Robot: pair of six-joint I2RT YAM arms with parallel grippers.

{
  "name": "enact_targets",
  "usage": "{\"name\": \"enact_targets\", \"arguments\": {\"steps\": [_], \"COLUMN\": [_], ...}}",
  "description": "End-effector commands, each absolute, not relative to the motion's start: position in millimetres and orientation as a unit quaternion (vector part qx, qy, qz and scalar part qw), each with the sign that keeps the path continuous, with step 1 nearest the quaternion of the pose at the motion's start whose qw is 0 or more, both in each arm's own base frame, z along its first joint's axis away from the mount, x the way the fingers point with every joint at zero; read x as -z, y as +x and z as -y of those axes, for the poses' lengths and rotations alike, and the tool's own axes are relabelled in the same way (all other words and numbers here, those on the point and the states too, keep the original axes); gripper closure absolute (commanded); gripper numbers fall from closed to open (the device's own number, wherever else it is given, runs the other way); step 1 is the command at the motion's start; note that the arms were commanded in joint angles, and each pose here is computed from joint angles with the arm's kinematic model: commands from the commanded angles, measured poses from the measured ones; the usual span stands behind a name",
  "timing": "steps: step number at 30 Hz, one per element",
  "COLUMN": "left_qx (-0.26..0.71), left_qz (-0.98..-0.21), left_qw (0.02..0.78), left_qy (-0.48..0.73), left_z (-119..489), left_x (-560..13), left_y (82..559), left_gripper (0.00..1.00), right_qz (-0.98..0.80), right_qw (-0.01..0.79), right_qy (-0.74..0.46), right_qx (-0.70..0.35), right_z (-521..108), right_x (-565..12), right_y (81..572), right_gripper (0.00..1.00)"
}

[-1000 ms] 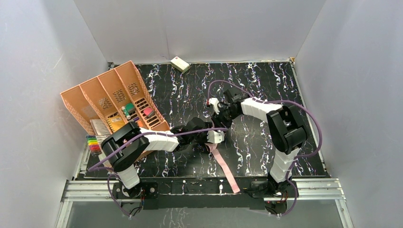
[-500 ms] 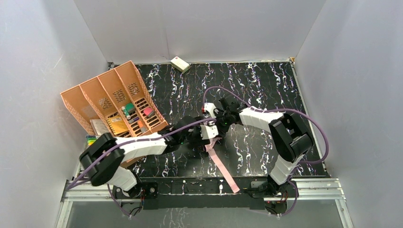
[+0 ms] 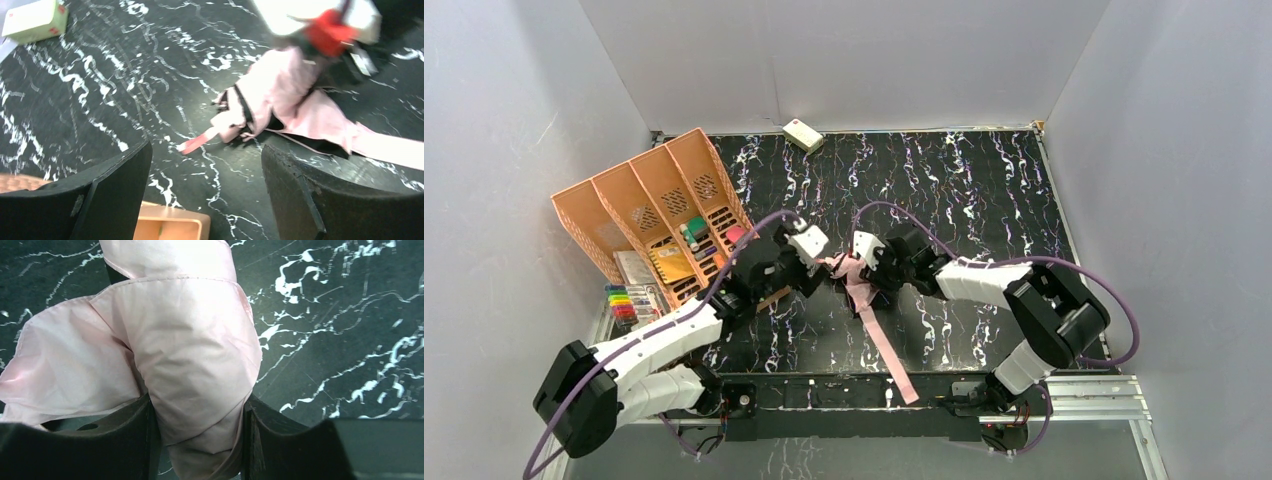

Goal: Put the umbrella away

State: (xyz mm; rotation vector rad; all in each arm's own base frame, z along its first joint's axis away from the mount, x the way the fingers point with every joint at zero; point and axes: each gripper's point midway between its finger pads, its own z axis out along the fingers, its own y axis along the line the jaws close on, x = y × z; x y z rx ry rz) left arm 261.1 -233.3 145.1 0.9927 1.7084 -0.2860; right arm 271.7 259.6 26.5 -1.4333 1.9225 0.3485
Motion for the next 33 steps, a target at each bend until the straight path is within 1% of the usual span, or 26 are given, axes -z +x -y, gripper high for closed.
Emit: {"name": "enact_targets", "arguments": {"steps": [1, 7, 12, 17, 20, 24, 33], "left_qx": [0.175, 0.196, 0.255, 0.321, 0.363, 0.391, 0.407], "left_qz": [-0.727, -0.715, -0.705, -0.689, -0.675, -0.69, -0.683], "left_qw": [0.569, 0.545, 0.497, 0.453, 0.396, 0.325, 0.291], "left_qy": [0.342, 0.39, 0.437, 0.466, 0.505, 0.515, 0.532], "left_z": [225, 242, 263, 276, 287, 292, 307], "left_x": [-168, -163, -151, -148, -137, -115, -93], "left_y": [277, 291, 299, 309, 299, 293, 279], "left_gripper": [0.2, 0.17, 0.18, 0.18, 0.18, 0.18, 0.16], "right_qz": [-0.741, -0.724, -0.675, -0.612, -0.6, -0.597, -0.574], "right_qw": [0.318, 0.297, 0.333, 0.372, 0.376, 0.377, 0.4], "right_qy": [-0.59, -0.622, -0.657, -0.697, -0.705, -0.707, -0.714], "right_qx": [-0.023, -0.032, -0.029, -0.033, -0.035, -0.038, -0.026], "right_z": [-209, -210, -217, -218, -221, -225, -229], "right_x": [11, 23, 20, 17, 16, 16, 6], "right_y": [266, 252, 245, 232, 230, 231, 234], "right_gripper": [0.69, 0.67, 0.65, 0.66, 0.65, 0.64, 0.65]}}
